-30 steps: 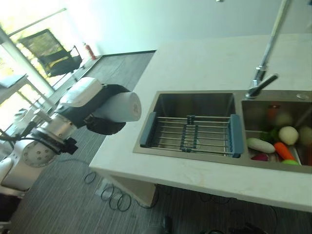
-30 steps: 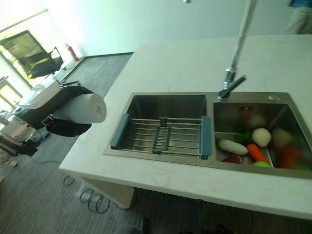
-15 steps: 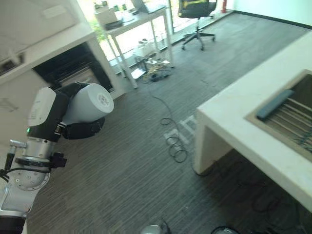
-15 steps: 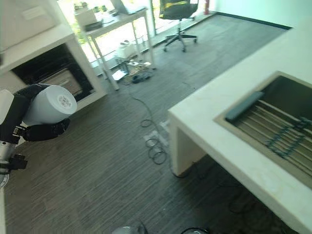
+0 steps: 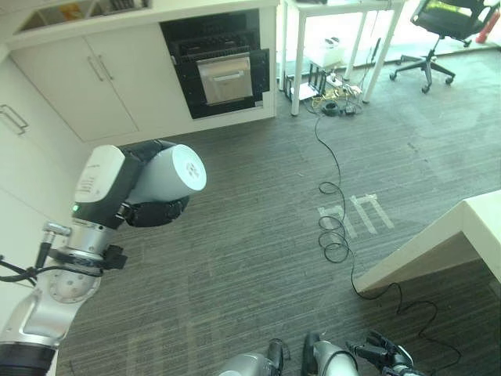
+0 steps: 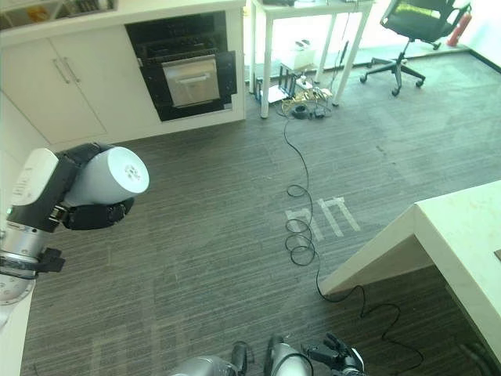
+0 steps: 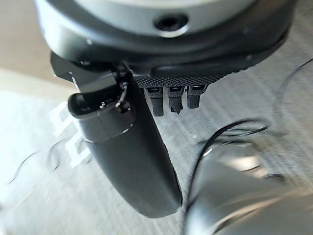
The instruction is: Place the dishes in the dishwasher.
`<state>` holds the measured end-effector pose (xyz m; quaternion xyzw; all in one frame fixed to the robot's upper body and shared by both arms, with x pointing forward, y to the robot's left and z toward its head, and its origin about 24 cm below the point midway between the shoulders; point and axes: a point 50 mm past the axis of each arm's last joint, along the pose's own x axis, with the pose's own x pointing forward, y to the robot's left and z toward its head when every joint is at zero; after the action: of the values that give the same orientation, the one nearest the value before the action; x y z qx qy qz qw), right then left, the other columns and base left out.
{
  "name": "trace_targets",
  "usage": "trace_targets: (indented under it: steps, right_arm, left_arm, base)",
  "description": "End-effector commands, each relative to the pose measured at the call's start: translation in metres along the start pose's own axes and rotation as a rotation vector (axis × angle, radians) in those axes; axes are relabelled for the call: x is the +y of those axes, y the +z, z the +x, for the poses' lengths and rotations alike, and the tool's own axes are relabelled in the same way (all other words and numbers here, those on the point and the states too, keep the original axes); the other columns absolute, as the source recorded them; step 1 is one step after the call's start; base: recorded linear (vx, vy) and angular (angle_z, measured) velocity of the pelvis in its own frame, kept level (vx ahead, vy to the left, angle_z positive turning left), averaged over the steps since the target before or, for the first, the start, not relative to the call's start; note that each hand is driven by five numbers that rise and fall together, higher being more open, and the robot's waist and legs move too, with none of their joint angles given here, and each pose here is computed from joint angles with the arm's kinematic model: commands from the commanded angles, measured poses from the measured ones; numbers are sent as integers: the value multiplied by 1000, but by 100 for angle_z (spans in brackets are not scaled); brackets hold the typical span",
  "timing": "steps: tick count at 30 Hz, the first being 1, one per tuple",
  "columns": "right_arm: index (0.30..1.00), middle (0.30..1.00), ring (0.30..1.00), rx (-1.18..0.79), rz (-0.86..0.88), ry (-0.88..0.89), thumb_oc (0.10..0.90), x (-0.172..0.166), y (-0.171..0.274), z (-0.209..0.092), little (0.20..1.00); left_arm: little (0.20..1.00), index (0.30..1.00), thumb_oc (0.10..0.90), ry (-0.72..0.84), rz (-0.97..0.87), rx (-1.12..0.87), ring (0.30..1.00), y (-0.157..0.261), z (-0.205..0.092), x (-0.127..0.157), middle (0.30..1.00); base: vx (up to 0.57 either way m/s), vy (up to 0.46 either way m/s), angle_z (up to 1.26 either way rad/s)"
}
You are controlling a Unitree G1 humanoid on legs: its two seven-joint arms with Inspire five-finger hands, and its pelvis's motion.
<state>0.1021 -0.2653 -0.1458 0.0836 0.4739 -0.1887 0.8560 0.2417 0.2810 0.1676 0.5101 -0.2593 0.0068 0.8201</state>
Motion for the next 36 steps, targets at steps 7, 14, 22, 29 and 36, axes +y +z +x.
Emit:
trace_targets:
  steps: [7,14,22,29,36]
  right_arm:
    - [900,900,900,-78,133,-123,800,-31,21,0,900]
    - [900,900,900,-92,62,-125,800,-24,29,2,900]
    - [900,900,900,-46,89,-155,800,-28,16,0,900]
    - [900,900,900,-99,66,-4,800,9,13,1,900]
    - [900,900,900,-56,151,-49,800,-12,9,0,900]
  left_arm:
    - [300,300,400,288,-110,-208,300,42,45,28,300]
    - [300,300,400,299,-139,-158,300,34,41,23,300]
    - [300,300,400,288,-114,-119,300,23,29,21,300]
    - [300,300,400,235,-63,-155,300,28,44,36,300]
    - [300,300,400,288,-62,-129,300,20,43,33,300]
  base:
    - [270,-98,44]
    - [316,174,23]
    - [339,344,-75]
    - [300,312,25]
    - [486,-95,-4]
